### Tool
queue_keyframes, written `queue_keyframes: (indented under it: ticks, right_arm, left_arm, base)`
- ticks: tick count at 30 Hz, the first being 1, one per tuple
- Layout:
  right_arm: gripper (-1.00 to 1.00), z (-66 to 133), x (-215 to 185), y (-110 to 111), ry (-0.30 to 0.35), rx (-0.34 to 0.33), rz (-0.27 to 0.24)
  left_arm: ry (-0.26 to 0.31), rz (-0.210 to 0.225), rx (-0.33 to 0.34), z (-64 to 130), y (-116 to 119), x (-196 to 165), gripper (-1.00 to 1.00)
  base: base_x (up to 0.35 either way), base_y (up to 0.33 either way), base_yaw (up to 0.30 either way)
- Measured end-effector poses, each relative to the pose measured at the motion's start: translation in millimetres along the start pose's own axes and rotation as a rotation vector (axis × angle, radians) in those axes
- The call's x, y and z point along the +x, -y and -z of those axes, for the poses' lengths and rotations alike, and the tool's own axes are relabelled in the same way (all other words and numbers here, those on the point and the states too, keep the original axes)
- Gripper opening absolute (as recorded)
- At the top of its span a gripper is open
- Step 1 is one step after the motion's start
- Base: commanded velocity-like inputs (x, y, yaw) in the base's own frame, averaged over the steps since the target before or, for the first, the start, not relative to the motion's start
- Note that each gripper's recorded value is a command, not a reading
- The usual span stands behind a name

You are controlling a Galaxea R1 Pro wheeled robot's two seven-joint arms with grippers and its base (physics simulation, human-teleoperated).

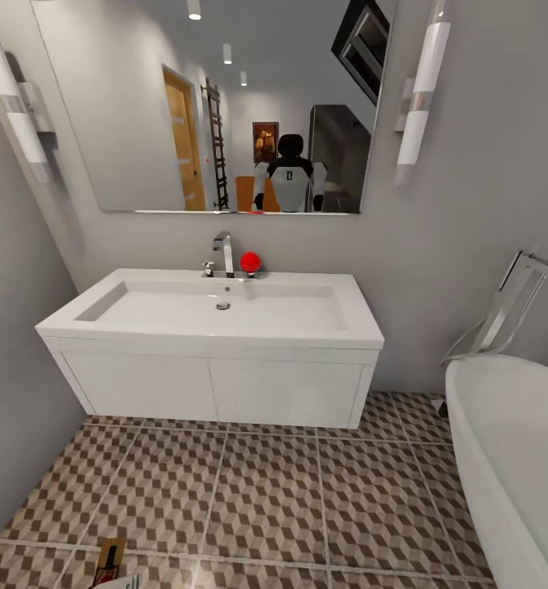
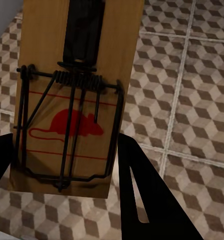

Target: Take the four mousetraps from the cabinet in the bathroom and place them on the bathroom floor. Make sure all four end up on the same floor surface, and ensure that at least two of them are either under or directly next to the same bathroom sink.

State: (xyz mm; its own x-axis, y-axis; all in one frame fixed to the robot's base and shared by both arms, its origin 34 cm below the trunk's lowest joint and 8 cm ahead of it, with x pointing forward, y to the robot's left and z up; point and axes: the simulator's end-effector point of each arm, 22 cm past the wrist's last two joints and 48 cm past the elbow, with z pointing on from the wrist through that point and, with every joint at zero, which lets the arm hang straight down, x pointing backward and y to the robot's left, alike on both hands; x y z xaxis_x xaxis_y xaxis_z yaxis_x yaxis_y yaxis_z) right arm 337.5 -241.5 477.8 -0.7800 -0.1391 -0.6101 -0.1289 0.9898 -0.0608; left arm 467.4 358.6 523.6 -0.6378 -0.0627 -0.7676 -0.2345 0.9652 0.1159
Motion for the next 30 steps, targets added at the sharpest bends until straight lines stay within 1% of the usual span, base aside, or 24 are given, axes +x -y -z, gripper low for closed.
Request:
queue_keyframes:
  ticks: [30]
  right_arm:
    - [-1.0,0.0,0.0,0.0,0.0,0.0,0.001]
  left_arm:
    - [-0.001,0.002,0.003,0.3,2.4,0.4,-1.0]
  base:
    - [0.0,0.0,0.0]
